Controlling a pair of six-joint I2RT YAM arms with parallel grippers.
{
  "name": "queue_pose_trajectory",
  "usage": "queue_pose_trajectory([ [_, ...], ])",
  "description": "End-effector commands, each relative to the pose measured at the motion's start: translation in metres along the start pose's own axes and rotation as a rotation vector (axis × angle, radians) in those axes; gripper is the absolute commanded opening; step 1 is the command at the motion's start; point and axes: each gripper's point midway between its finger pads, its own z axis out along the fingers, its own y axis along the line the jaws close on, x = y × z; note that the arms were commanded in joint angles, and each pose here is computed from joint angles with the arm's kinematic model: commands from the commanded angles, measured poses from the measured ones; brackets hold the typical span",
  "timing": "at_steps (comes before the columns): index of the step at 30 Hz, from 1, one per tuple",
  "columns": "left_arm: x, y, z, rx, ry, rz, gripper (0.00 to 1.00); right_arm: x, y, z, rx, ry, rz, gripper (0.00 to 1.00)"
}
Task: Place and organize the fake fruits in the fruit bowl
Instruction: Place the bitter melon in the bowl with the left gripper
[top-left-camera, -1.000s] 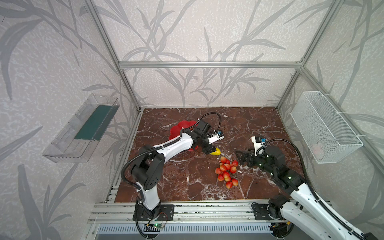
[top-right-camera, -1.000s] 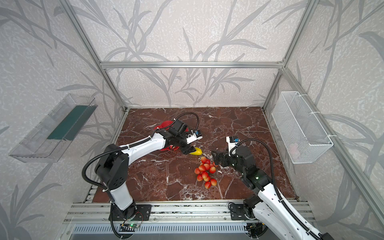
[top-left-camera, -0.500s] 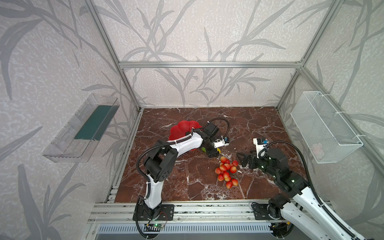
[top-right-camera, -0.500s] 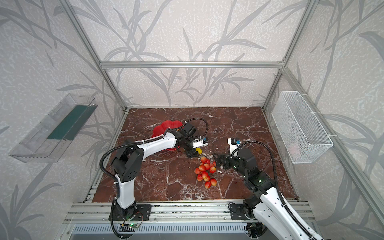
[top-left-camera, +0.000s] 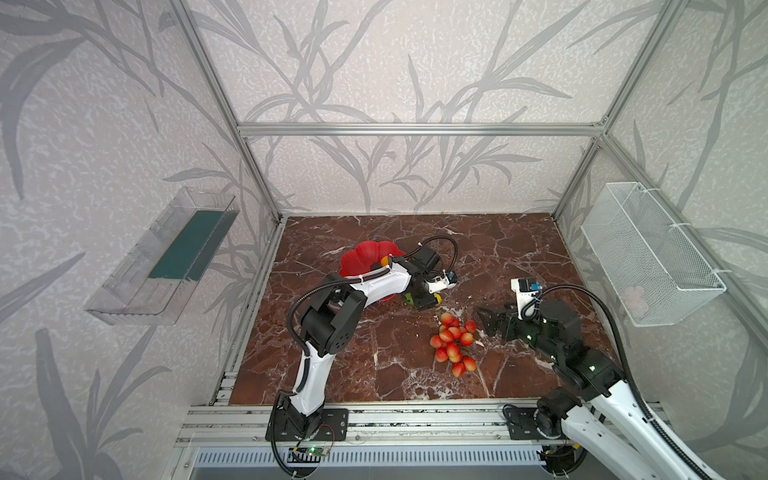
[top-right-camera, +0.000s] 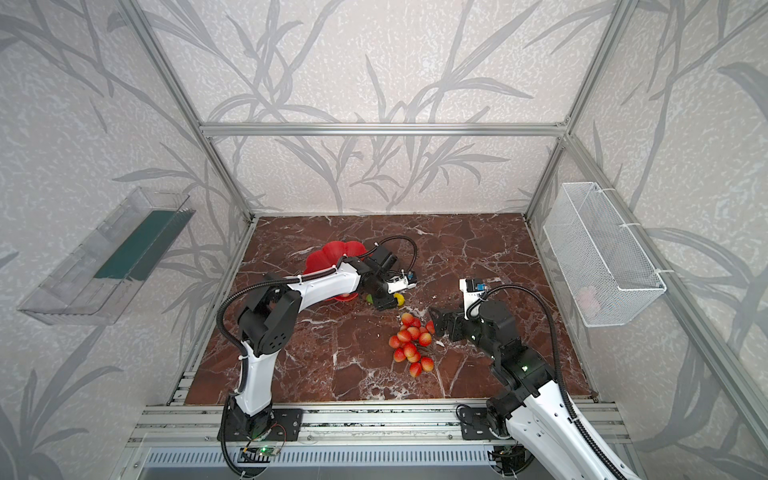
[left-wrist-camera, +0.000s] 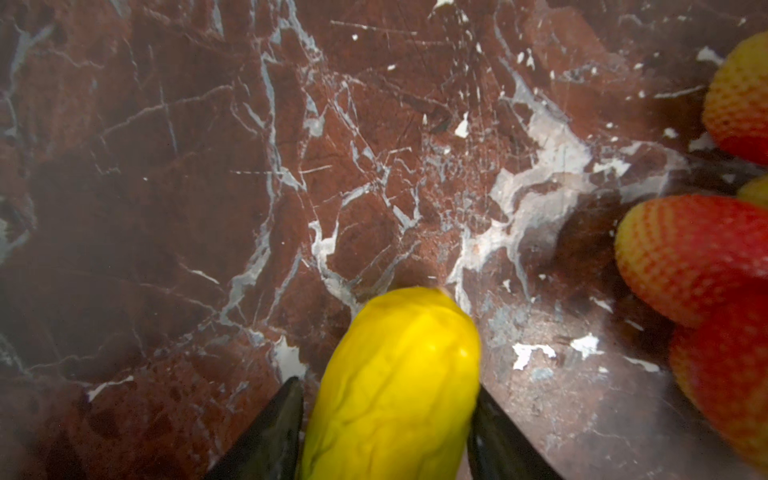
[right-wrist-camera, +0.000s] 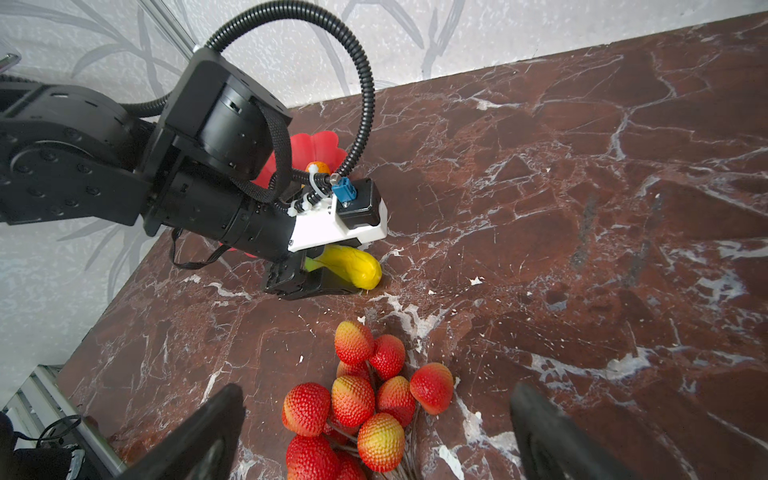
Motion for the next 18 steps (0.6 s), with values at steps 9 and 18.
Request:
queue_pose_trajectory([
  [9, -0.042, 0.007, -0.058, -0.065, -0.216, -0.12, 0.37, -0.001, -0.004, -0.004, 0.022, -0.009, -0.01, 0.99],
  [18, -0.022, 0.044, -0.165, -0.42, -0.414, -0.352, 0.38, 0.003, -0.005, 0.0, 0.021, 0.009, -0.005, 0.99],
])
